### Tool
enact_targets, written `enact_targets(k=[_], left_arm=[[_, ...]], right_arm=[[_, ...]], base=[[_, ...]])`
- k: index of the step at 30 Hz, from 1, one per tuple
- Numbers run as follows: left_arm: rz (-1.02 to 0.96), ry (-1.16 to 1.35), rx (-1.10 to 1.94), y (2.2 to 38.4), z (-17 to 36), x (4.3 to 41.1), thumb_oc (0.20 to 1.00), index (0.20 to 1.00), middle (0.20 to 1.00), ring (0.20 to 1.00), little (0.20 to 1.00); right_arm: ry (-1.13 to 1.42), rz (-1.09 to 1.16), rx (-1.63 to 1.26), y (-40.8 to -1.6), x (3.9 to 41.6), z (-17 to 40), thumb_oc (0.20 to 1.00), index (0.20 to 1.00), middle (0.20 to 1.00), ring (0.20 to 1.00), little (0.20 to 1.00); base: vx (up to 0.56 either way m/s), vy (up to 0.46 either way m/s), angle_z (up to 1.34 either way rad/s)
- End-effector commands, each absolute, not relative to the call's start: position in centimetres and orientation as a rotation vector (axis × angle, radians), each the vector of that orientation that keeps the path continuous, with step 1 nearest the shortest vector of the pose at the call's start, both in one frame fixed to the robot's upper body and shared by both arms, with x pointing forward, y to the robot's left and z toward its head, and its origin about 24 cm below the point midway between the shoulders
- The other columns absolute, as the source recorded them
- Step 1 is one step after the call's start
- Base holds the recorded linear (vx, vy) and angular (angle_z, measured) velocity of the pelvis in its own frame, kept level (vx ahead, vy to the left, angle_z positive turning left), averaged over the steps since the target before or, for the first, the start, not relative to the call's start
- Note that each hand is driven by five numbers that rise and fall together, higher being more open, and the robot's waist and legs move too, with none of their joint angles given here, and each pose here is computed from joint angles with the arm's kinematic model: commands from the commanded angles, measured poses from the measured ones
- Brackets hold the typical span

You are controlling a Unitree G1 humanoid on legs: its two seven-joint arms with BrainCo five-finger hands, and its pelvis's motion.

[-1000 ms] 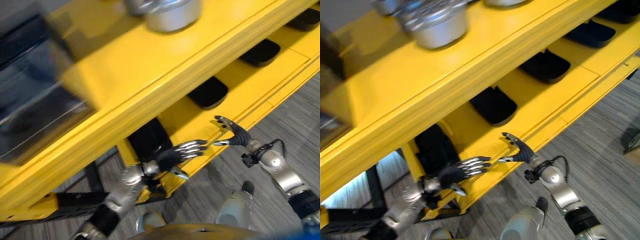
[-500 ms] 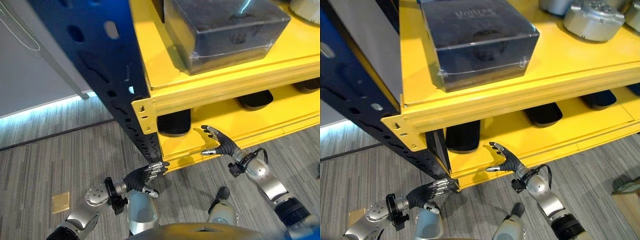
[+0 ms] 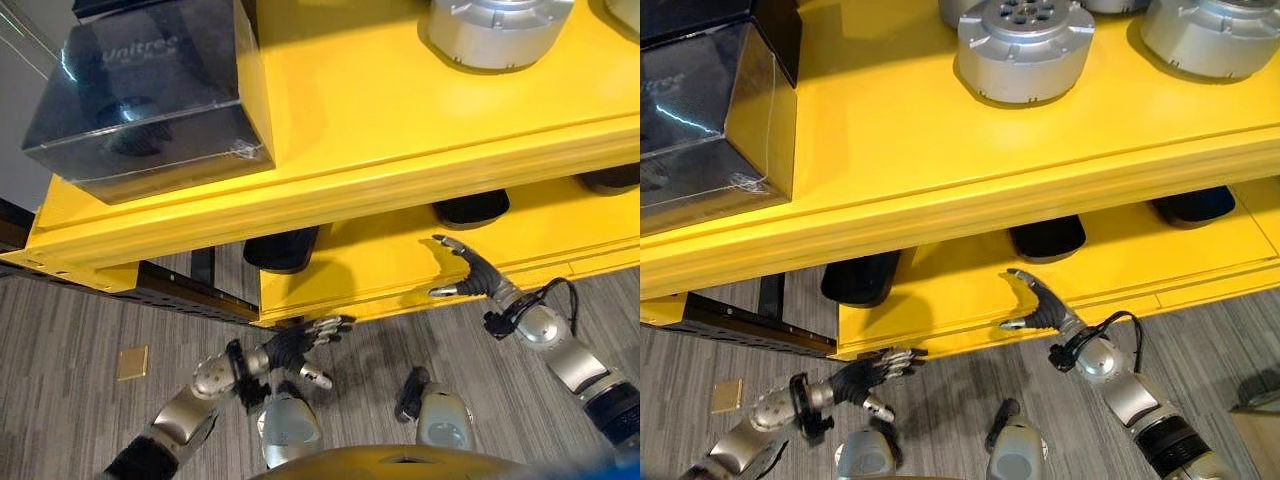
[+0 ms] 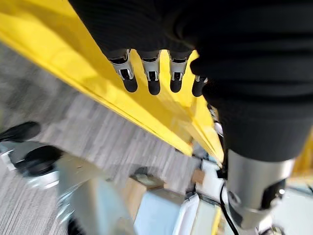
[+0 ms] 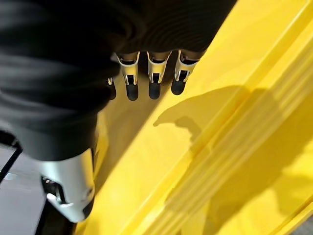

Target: Move parts from the plastic box to the shelf.

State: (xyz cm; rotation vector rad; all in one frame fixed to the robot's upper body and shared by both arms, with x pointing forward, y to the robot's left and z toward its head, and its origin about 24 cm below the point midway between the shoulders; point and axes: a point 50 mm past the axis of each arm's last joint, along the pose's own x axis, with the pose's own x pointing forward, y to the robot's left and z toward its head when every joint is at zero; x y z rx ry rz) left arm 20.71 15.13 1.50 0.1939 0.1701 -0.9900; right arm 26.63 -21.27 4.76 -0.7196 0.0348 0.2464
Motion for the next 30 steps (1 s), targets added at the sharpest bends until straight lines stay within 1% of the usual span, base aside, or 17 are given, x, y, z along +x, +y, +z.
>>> enact_targets(k=[1, 4, 9, 12, 16, 22, 25, 30], left_arm=[[-0.928, 0.148, 0.157, 15.5, 1.6, 19.8, 1.000, 1.000, 1.000, 1.000, 1.000], [-0.925, 0.177, 0.128, 15.7, 1.2, 19.6, 1.000, 1.000, 1.000, 1.000, 1.000], [-0.941, 0.216, 0.139, 16.7, 0.9, 18.7, 1.000, 1.000, 1.000, 1.000, 1.000], [-0.924, 0.191, 0.142, 16.7, 1.1, 18.9, 1.000, 1.000, 1.000, 1.000, 1.000], [-0.914, 0.180, 0.158, 16.8, 1.6, 19.6, 1.000, 1.000, 1.000, 1.000, 1.000], [-0.912, 0.199, 0.153, 17.0, 1.7, 19.7, 1.000, 1.000, 1.000, 1.000, 1.000], [-0.928, 0.210, 0.142, 17.0, 1.8, 19.7, 1.000, 1.000, 1.000, 1.000, 1.000], [-0.947, 0.215, 0.049, 16.4, 1.6, 19.6, 1.000, 1.000, 1.000, 1.000, 1.000]], right_arm=[[-0.163, 0.224, -0.714, -18.9, 27.2, 6.4, 1.000, 1.000, 1.000, 1.000, 1.000], [-0.232, 0.238, -0.727, -18.3, 26.5, 7.0, 1.000, 1.000, 1.000, 1.000, 1.000], [-0.223, 0.292, -0.671, -17.6, 26.0, 7.1, 1.000, 1.000, 1.000, 1.000, 1.000], [-0.230, 0.307, -0.660, -17.3, 25.9, 7.3, 1.000, 1.000, 1.000, 1.000, 1.000], [-0.254, 0.272, -0.659, -16.8, 26.4, 7.5, 1.000, 1.000, 1.000, 1.000, 1.000], [-0.269, 0.207, -0.659, -17.4, 26.6, 8.2, 1.000, 1.000, 1.000, 1.000, 1.000], [-0.338, 0.212, -0.714, -17.1, 26.6, 8.9, 1.000, 1.000, 1.000, 1.000, 1.000], [-0.474, 0.305, -0.873, -15.7, 26.0, 10.1, 1.000, 1.000, 1.000, 1.000, 1.000]], base=[[-0.05, 0.122, -0.09], [-0.07, 0.165, -0.04], [-0.03, 0.044, 0.18], [-0.03, -0.028, 0.13], [-0.07, -0.040, 0.04], [-0.04, -0.018, 0.05], [-0.06, 0.035, 0.06], [-0.04, 0.078, -0.06]])
